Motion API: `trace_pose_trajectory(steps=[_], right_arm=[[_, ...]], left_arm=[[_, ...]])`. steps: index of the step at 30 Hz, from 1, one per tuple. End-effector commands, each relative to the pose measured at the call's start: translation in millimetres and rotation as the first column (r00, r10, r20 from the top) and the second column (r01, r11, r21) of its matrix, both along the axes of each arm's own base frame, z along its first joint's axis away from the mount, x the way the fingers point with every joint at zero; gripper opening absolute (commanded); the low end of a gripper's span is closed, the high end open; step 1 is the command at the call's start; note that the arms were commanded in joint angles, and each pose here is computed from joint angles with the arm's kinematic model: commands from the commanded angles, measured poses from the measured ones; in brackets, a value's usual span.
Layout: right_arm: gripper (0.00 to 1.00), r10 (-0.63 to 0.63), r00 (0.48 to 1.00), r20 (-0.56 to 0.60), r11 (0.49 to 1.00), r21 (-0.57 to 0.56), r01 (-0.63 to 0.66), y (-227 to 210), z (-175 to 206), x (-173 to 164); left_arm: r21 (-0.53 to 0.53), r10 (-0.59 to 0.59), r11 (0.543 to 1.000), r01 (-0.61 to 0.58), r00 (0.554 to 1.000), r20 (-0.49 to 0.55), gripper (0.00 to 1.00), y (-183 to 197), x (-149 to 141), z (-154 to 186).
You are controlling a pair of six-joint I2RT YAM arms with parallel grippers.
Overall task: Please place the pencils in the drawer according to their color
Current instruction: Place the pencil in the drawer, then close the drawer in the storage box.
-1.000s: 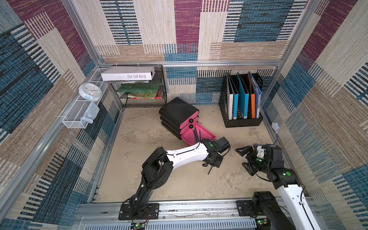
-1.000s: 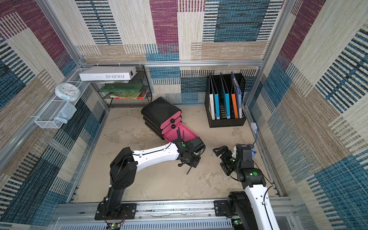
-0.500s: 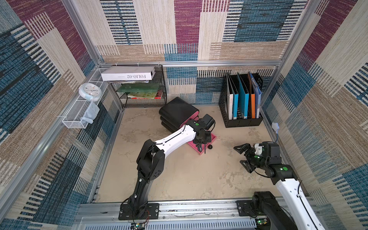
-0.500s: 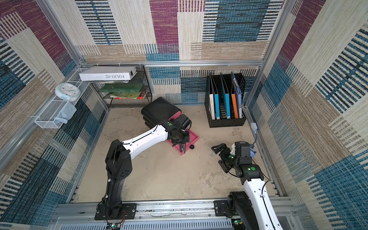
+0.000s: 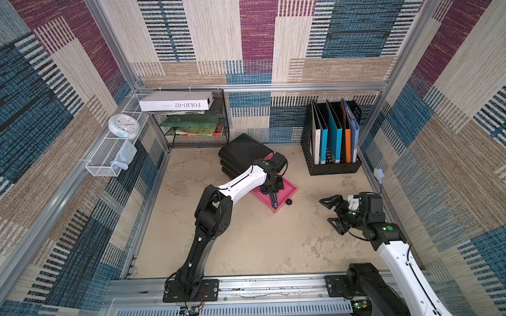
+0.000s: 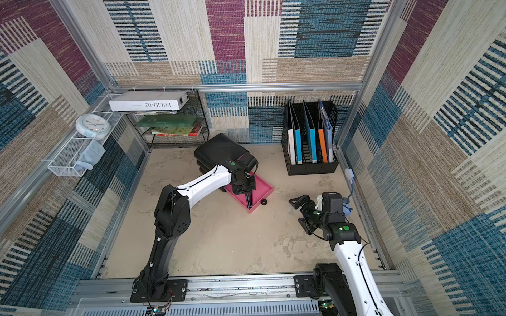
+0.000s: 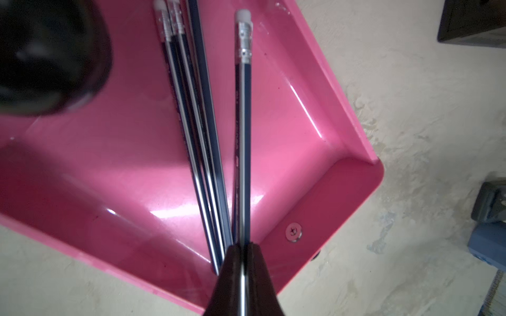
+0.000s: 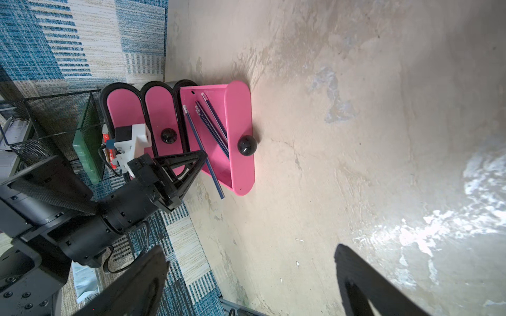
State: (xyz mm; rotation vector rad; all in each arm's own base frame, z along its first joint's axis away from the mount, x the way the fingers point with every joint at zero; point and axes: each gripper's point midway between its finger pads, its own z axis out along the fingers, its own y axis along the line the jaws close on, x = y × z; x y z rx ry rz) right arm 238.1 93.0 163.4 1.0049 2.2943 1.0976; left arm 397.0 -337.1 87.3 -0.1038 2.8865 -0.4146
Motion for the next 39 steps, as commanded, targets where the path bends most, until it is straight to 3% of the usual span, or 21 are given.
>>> trace_pose_trajectory(steps=[1, 3, 7, 12, 17, 22, 26, 32, 39], right_arm=[[0.99, 0.011, 1.000, 0.026, 1.000, 0.019, -0.012, 4, 5, 4], [0.99, 0.015, 1.000, 0.026, 1.000, 0.025, -0.015, 5, 5, 5], [0.99, 0.028, 0.999, 0.030, 0.999, 0.034, -0.029, 7, 5, 7], [0.99, 0.033, 0.999, 0.033, 0.999, 0.034, -0.034, 8, 3, 7], [0.99, 0.049, 0.998, 0.046, 0.998, 0.047, -0.051, 11, 1, 6], [0.99, 0.075, 0.994, 0.081, 0.993, 0.088, -0.082, 19, -2, 10], [0.99, 0.106, 0.988, 0.113, 0.988, 0.100, -0.117, 28, -3, 17], [0.99, 0.165, 0.976, 0.143, 0.979, 0.096, -0.180, 53, -10, 38], [0.99, 0.273, 0.953, 0.130, 0.962, -0.005, -0.275, 88, -35, 69]], left_arm=[[0.018, 0.027, 0.999, -0.027, 0.999, -0.017, 0.00, 6, 7, -8], [0.022, 0.032, 0.999, -0.032, 0.999, -0.025, 0.00, 7, 11, -13], [0.021, 0.023, 1.000, -0.023, 0.999, -0.027, 0.39, 4, 14, -16], [0.014, 0.004, 1.000, -0.004, 1.000, -0.009, 0.56, 2, 14, -8], [-0.034, -0.058, 0.998, 0.059, 0.998, 0.033, 0.59, -15, 6, 19], [-0.086, -0.190, 0.975, 0.206, 0.969, 0.160, 0.60, -51, -29, 84], [-0.058, -0.212, 0.970, 0.235, 0.941, 0.263, 0.63, -42, -40, 130], [0.076, -0.160, 0.987, 0.142, 0.914, 0.373, 0.65, 28, 5, 171], [0.168, -0.121, 0.984, 0.053, 0.896, 0.427, 0.65, 105, 81, 176]])
